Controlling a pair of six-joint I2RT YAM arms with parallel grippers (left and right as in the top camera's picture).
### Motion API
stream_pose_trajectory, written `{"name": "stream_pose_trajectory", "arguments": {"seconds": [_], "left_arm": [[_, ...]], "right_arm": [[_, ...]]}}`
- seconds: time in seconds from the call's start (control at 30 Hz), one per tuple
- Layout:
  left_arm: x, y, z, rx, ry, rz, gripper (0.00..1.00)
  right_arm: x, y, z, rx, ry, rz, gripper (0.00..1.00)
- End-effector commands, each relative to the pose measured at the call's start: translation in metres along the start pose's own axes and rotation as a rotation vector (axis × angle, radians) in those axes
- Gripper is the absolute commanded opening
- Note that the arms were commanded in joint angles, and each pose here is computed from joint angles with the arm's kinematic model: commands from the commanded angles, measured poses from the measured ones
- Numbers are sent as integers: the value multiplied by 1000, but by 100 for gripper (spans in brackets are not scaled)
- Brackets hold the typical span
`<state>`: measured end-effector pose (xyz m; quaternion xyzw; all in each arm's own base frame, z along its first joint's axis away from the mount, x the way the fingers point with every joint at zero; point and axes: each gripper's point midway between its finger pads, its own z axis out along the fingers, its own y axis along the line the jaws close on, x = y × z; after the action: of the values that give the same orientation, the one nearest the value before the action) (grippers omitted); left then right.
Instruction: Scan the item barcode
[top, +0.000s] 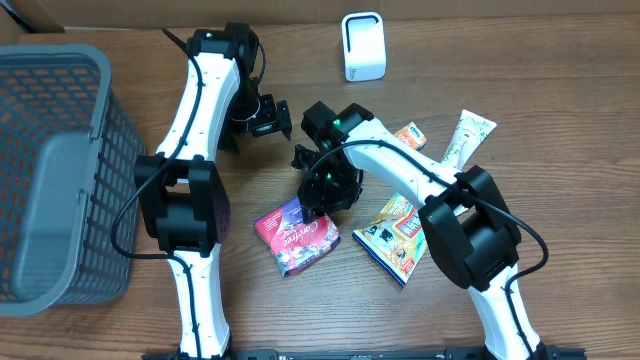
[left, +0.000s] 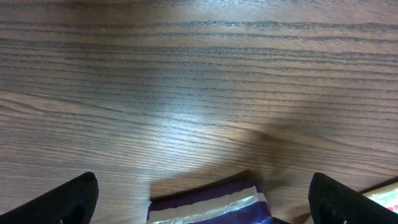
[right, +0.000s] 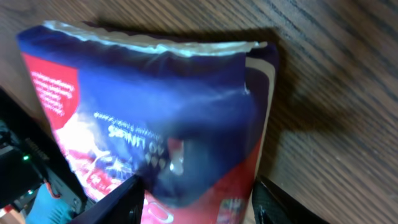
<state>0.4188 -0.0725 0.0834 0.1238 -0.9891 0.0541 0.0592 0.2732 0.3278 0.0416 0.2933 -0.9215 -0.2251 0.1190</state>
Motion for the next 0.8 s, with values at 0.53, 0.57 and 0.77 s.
{"name": "stream_pose_trajectory", "arguments": {"seconds": [0.53,0.57,0.77], "left_arm": [[-5,1,-2,-5,-25,0,100],[-5,1,-2,-5,-25,0,100],[-5,1,-2,-6,-26,1,100]], "right_arm": [[-5,-8,-13,-11,-26,29,4],[-6,-11,-18,-12,-31,39,4],[-16,-28,-57,-30,-85,101,4]]}}
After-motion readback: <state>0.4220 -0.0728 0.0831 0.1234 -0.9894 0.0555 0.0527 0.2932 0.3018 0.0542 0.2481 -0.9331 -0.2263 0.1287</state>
